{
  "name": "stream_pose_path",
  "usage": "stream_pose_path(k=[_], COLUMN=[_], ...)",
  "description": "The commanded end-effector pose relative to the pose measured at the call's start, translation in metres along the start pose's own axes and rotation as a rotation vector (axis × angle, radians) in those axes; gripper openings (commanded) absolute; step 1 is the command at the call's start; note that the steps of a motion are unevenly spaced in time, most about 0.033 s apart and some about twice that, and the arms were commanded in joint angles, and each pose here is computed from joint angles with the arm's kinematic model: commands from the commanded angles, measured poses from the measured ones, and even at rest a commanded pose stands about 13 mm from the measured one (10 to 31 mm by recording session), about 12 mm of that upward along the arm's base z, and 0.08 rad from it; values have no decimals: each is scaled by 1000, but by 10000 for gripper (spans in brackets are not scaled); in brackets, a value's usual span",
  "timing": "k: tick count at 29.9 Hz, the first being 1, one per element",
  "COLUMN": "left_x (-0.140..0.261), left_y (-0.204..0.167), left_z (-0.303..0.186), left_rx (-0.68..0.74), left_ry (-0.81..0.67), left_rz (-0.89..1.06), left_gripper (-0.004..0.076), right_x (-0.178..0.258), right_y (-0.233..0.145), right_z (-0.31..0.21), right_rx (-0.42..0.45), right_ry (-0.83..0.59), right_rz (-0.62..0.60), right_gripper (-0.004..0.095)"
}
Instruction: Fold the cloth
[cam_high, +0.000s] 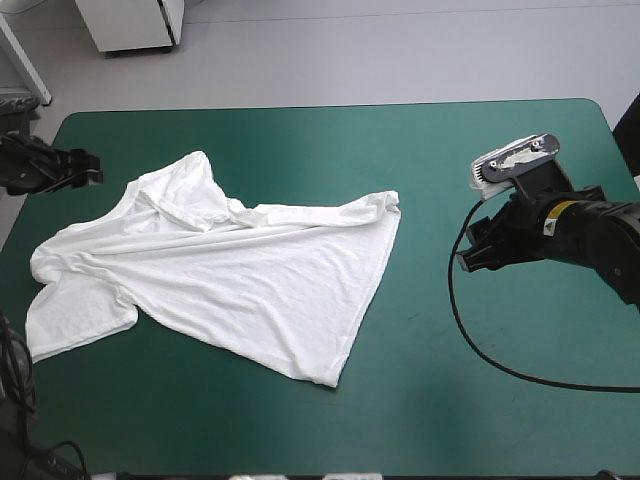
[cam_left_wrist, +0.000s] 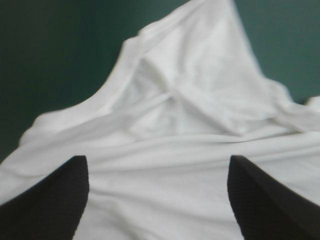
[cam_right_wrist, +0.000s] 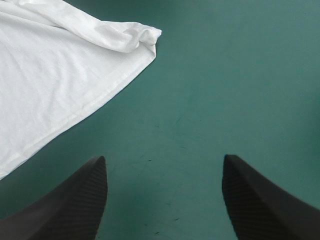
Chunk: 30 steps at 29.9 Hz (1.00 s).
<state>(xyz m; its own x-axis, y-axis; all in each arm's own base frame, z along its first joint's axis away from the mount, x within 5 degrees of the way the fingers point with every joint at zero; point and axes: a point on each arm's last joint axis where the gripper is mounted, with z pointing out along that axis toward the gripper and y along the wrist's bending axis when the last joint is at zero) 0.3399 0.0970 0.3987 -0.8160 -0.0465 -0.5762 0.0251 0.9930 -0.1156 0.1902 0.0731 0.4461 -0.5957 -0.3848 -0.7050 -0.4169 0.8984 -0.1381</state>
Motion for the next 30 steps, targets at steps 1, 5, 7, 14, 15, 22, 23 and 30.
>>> stream_pose_path(k=[1,5,7,14,15,22,23,30], left_x=[2,23,38,103,112,176,184,208], left_y=[-81,-151,-176,-237,-243,-278,-281,-289], left_z=[-65,-87,-88,-78,-75,-33,-24,20], left_rx=[146,278,312,392,409,448,447,470], left_ry=[-137,-157,-126,39,68,252,286,323], left_rz=[216,422,500,719,747,977,991,1024], left_gripper=[564,564,564,564,564,564,564,564], right_x=[-7,-6,-6,-8,-8,-13,-13,-15], right_y=[-4,-6,-6,-5,-5,-6,-6,-6], right_z=[-12,-6,-2,15,18,38,40,47], right_rx=[39,59,66,60,59,76,76,74], right_ry=[-89,-54,-24,31,41,70,74,88], right_rz=[-11,19,24,13,10,-15,-15,-18], right_gripper=[611,611,611,611,611,611,611,611])
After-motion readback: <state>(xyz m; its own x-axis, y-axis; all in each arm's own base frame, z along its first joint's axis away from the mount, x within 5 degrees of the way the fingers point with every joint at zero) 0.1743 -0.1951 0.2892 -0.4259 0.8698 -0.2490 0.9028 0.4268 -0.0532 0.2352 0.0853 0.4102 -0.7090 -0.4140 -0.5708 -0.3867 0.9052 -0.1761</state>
